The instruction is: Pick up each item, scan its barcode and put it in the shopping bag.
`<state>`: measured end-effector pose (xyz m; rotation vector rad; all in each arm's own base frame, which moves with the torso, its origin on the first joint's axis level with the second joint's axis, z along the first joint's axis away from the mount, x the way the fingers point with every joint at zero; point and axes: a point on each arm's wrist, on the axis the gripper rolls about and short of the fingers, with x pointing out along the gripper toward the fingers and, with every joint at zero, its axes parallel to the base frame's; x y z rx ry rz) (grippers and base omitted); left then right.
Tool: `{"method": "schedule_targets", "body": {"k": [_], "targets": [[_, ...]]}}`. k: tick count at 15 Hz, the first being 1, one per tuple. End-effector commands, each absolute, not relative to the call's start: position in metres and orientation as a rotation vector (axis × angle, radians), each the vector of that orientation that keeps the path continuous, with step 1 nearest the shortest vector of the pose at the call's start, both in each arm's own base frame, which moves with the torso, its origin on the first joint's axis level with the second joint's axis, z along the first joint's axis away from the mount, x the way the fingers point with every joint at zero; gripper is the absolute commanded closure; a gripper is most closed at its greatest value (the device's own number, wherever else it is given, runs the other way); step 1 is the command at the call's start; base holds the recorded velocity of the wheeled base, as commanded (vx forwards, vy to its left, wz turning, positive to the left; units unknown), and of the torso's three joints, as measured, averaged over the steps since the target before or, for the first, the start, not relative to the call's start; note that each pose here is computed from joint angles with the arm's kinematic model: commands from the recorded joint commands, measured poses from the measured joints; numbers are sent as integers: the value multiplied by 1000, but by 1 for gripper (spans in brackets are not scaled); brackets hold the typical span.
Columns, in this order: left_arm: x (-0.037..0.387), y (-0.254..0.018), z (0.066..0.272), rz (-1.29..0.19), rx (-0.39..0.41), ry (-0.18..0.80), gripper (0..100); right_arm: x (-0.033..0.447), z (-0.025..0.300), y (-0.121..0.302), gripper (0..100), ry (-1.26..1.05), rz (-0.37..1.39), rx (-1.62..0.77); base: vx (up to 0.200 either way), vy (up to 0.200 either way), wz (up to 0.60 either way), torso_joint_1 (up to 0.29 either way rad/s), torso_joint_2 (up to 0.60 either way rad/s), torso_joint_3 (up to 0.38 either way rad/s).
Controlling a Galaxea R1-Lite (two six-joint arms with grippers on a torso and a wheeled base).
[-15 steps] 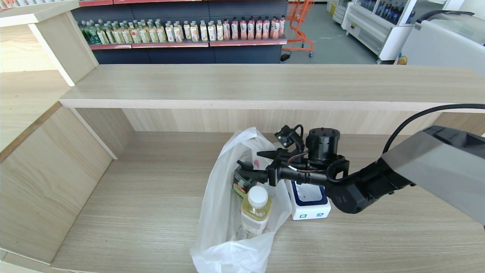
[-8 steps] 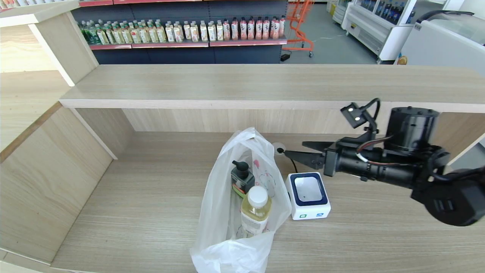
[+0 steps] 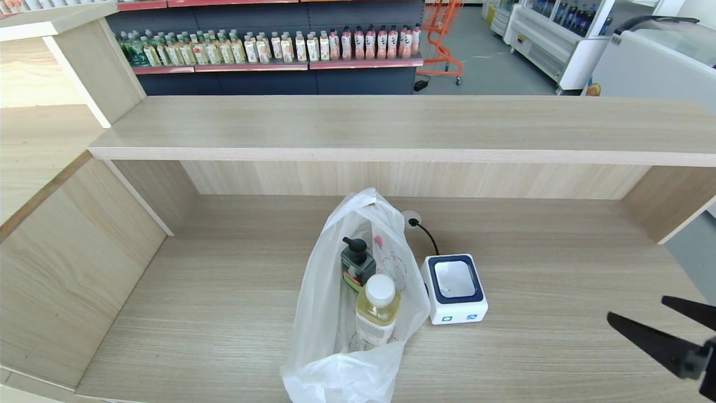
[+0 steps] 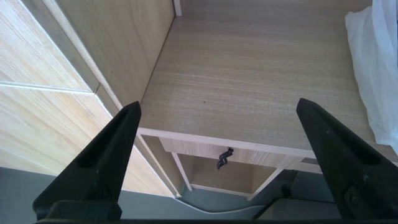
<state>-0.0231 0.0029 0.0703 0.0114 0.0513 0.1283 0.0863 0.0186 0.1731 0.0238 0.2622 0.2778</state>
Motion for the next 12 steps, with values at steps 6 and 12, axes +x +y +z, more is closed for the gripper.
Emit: {"method": "schedule_targets", "body": {"k": [6, 12], "targets": [[-23, 3, 70, 129, 11, 53, 0, -23, 76, 0, 0, -1, -9, -35, 0, 0, 0, 0, 0, 0], [-23, 3, 70, 129, 11, 51, 0, -23, 76, 0, 0, -1, -9, -66, 0, 0, 0, 0, 0, 0]]}}
